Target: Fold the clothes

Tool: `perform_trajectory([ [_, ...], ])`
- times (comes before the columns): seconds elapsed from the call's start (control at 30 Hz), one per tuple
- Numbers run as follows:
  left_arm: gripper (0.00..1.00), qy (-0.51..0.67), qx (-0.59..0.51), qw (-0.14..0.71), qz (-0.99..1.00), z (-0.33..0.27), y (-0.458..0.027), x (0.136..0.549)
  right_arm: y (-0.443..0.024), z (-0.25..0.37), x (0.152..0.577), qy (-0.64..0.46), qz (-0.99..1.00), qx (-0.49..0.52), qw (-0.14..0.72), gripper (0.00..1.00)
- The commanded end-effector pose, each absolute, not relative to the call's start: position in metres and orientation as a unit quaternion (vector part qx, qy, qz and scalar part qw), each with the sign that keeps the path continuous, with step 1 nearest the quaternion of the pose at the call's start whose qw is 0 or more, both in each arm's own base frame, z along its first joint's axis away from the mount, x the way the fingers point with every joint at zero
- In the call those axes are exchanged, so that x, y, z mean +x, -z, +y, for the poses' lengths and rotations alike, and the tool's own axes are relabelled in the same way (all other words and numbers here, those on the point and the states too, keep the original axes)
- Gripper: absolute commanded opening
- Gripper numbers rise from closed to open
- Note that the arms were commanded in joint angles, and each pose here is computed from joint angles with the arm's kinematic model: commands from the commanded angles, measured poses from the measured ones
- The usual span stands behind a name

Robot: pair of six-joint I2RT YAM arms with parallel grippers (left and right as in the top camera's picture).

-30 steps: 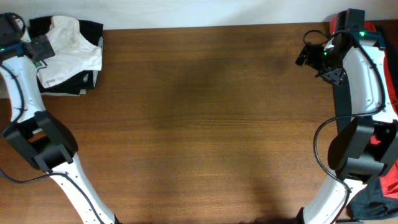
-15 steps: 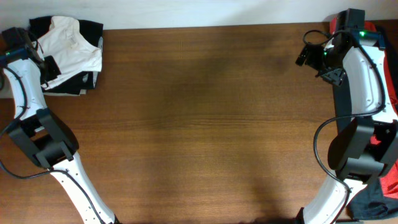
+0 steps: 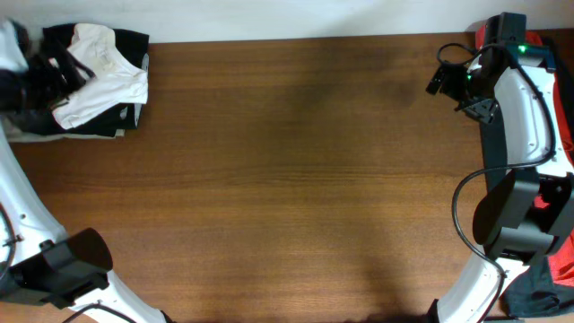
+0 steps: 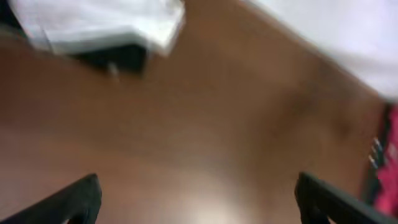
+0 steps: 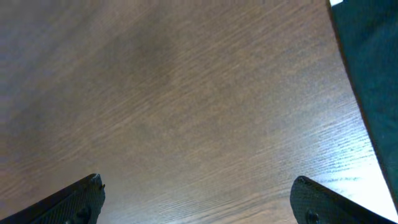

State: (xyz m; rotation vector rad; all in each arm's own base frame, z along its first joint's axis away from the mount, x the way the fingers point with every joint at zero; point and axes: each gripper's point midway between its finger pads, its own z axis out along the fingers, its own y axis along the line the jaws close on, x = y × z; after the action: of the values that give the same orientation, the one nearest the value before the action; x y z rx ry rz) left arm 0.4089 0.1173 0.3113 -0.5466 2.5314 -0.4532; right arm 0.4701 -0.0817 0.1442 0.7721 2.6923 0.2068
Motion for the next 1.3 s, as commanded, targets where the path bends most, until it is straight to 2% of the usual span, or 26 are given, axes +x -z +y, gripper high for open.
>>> perform_trajectory([
  [0.0,0.99,0.221,-0.196,0.204,0.933,0.086,-0.306,0.394,-0.158,-0.061,0.470,-0.140,0.940,0.263,0.164,0.99],
  [0.07,0.99,0.223,-0.191,0.203,0.934,0.082,-0.306,0.395,-0.178,-0.049,0.463,-0.171,0.941,0.237,0.169,0.99],
  [0.13,0.99,0.224,-0.183,0.201,0.936,0.075,-0.306,0.395,-0.212,-0.043,0.435,-0.166,0.946,0.217,0.176,0.99],
  [0.3,0.99,0.205,-0.105,0.202,0.952,0.030,-0.314,0.391,-0.305,-0.036,0.329,-0.109,0.947,0.207,0.220,0.99],
  [0.37,0.99,0.162,-0.103,0.197,0.962,0.036,-0.308,0.390,-0.335,-0.027,0.287,-0.109,0.940,0.202,0.251,0.99],
  [0.5,0.99,0.159,-0.102,0.200,0.961,0.037,-0.308,0.392,-0.383,0.002,0.207,-0.116,0.921,0.163,0.334,0.99],
  [0.63,0.99,0.159,-0.102,0.200,0.961,0.036,-0.308,0.392,-0.399,0.007,0.180,-0.117,0.905,0.154,0.379,0.99],
  [0.97,0.99,0.159,-0.102,0.200,0.961,0.036,-0.308,0.392,-0.399,0.007,0.179,-0.116,0.905,0.154,0.380,0.99],
  [1.13,0.99,0.159,-0.102,0.200,0.961,0.036,-0.308,0.392,-0.423,0.016,0.109,-0.108,0.861,0.138,0.478,0.99],
  [1.2,0.99,0.159,-0.102,0.200,0.961,0.036,-0.308,0.392,-0.410,0.019,0.092,-0.107,0.853,0.135,0.492,0.99],
  [1.27,0.99,0.159,-0.102,0.200,0.961,0.036,-0.308,0.392,-0.382,0.018,0.096,-0.107,0.843,0.131,0.511,0.99],
])
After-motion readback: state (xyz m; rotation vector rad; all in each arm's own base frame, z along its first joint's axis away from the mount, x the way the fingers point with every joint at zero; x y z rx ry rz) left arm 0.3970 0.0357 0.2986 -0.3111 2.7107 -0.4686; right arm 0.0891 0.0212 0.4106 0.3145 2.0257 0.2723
